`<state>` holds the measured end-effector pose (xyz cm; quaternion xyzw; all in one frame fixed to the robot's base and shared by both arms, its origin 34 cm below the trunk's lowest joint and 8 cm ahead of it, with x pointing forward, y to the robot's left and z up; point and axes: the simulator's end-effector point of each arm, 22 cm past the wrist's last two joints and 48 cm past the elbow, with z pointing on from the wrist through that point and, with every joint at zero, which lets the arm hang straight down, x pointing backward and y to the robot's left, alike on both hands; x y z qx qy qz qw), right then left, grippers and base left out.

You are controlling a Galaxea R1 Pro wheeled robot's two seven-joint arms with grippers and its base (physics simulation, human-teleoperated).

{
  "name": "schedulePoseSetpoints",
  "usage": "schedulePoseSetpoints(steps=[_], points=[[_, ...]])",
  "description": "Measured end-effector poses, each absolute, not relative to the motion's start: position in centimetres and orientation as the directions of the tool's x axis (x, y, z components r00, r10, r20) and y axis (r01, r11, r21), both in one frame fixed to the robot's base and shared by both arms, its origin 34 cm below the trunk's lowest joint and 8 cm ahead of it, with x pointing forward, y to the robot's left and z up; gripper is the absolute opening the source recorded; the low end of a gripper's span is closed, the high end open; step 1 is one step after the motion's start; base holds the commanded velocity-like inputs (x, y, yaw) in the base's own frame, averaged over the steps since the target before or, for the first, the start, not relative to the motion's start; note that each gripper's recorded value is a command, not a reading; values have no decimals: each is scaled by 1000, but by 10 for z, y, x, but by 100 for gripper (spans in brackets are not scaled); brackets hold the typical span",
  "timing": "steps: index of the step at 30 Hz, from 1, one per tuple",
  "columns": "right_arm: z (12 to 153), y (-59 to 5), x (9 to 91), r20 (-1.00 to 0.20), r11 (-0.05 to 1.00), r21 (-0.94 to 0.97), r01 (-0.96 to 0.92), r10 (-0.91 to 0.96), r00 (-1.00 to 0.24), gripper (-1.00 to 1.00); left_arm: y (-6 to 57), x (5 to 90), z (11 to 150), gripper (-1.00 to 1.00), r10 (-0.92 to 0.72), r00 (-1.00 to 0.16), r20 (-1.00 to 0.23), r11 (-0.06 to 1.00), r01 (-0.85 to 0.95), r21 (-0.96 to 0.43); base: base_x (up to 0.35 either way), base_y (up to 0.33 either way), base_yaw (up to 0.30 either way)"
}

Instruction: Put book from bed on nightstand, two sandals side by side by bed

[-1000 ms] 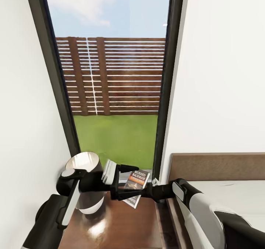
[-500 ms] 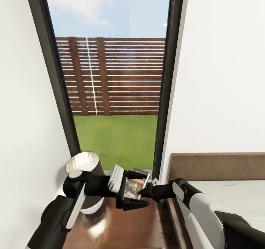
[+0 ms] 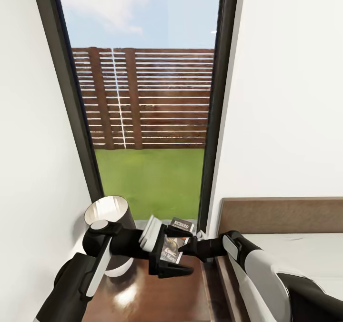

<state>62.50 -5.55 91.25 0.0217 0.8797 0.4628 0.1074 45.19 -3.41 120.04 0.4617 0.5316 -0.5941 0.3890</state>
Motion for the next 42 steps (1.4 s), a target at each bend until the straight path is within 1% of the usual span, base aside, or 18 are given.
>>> schedulePoseSetpoints(steps=[10, 42], points=[[907, -56, 627, -169, 572, 818, -61, 137, -976, -100, -32, 449, 1198, 100, 27, -276, -961, -157, 948, -277, 0, 0, 0], [882, -59, 635, -164, 585, 809, -51, 142, -976, -100, -33, 455, 1176, 100, 29, -273, -962, -164, 948, -274, 0, 0, 0]])
